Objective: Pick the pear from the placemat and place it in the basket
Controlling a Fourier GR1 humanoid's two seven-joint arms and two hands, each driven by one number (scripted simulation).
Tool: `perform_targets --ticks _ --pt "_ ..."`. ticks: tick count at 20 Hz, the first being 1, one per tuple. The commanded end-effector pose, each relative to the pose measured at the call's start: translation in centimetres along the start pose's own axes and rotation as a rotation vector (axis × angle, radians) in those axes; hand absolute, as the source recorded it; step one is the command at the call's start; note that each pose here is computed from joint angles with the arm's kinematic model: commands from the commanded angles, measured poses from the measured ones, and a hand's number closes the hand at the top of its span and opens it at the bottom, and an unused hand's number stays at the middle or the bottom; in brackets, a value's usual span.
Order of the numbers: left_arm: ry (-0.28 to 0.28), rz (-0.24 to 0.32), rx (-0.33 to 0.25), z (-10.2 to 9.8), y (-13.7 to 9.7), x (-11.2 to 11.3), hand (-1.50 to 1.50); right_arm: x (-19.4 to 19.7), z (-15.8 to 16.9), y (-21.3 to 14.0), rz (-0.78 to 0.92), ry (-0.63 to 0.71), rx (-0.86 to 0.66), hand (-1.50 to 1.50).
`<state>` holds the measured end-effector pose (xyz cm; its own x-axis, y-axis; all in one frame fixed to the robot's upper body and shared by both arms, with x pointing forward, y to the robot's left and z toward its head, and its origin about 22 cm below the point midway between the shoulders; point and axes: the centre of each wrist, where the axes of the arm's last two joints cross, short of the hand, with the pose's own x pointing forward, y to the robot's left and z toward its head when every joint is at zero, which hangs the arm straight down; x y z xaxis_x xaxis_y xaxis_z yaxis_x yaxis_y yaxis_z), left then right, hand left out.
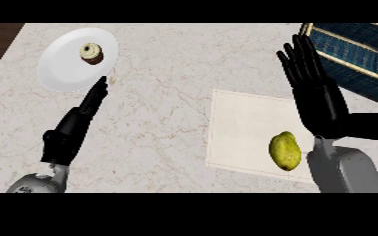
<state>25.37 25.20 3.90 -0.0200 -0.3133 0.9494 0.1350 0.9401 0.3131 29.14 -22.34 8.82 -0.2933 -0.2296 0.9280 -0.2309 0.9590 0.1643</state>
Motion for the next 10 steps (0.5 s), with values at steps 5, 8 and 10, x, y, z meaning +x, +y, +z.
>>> perform_targets --ticks 5,8,10 --pt "0.429 0.172 0.160 4.9 -0.1 -8.0 0.00 -0.3 2.9 -5.0 -0.396 -0.270 -0.325 1.50" --pt "0.557 0.215 0.145 5.9 0.8 -9.3 0.00 0.3 3.6 -5.7 -0.379 -0.399 -0.121 1.50" --pt "0.568 0.230 0.132 5.6 0.9 -10.0 0.00 -0.9 2.9 -2.6 -0.406 -0.374 -0.167 1.50"
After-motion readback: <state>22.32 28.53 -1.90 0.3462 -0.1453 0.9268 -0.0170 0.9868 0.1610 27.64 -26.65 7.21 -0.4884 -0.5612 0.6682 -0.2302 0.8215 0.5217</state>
